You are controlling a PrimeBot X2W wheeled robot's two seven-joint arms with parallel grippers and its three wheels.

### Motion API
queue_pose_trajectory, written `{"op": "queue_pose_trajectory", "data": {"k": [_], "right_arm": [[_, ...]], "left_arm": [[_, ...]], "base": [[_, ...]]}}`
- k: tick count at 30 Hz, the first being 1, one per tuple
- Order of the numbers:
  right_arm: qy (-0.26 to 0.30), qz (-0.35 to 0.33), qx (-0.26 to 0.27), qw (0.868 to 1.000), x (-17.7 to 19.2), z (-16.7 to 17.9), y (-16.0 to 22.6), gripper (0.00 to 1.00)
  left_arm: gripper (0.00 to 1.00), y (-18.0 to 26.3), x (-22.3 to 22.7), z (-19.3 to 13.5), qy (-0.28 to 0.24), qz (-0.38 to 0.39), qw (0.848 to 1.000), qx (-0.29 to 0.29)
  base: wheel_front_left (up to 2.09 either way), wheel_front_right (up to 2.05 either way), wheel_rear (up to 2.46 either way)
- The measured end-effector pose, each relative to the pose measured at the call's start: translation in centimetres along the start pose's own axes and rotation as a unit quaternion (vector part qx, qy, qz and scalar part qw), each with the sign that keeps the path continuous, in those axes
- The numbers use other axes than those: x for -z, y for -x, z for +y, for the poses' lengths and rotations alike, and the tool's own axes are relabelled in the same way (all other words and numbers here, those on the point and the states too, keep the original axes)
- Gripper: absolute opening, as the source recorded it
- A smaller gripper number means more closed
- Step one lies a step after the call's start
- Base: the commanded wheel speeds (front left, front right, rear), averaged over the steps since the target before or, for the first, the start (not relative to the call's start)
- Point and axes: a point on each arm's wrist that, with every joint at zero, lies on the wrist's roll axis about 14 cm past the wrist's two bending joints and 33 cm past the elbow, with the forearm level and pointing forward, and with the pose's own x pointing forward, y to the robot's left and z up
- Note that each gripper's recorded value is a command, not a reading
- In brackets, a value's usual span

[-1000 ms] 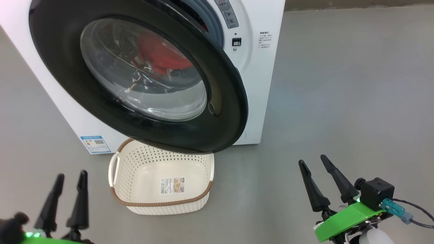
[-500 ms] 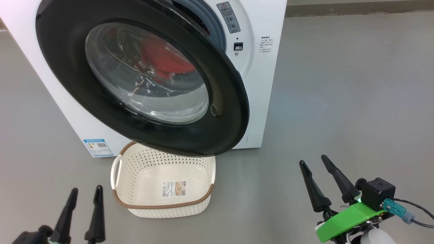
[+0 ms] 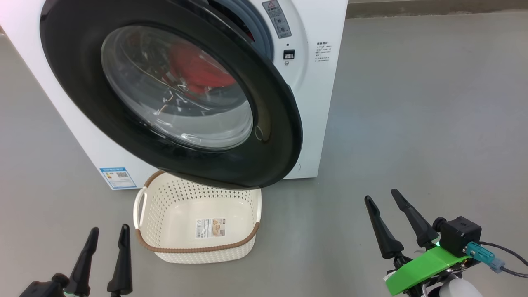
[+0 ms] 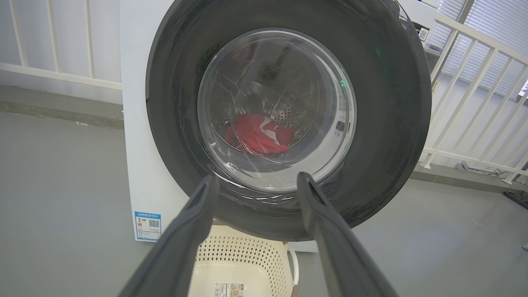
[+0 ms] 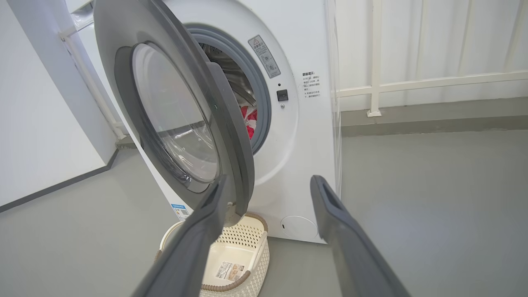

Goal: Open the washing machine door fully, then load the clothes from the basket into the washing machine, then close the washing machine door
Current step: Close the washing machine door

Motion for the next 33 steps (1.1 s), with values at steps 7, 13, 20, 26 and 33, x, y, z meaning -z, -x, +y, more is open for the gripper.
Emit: {"op": "queue_pose_trajectory", "data": {"k": [7,13,20,26,33], "right_arm": [[-0.001,0.001,-0.001,1.000,0.1,0.0,-0.1,1.00],[-0.001,0.003,0.000,1.000,0.2,0.0,-0.1,1.00],[0.000,0.004,-0.001,1.000,0.3,0.0,-0.2,1.00],[0.000,0.006,-0.008,1.000,0.4,0.4,-0.3,1.00],[0.001,0.005,-0.032,0.999,0.4,1.6,-1.2,0.27]], "left_arm": [[1.00,0.0,0.1,0.0,0.001,0.001,1.000,-0.002],[1.00,0.0,0.4,-0.2,-0.003,0.006,1.000,0.003],[1.00,0.0,0.5,-0.1,-0.003,0.008,1.000,0.002],[1.00,0.1,0.6,-0.1,-0.002,0.010,1.000,0.001],[1.00,0.1,0.7,0.2,-0.001,0.011,1.000,-0.004]], "base": [[0.00,0.00,0.00],[0.00,0.00,0.00],[0.00,0.00,0.00],[0.00,0.00,0.00],[0.00,0.00,0.00]]}}
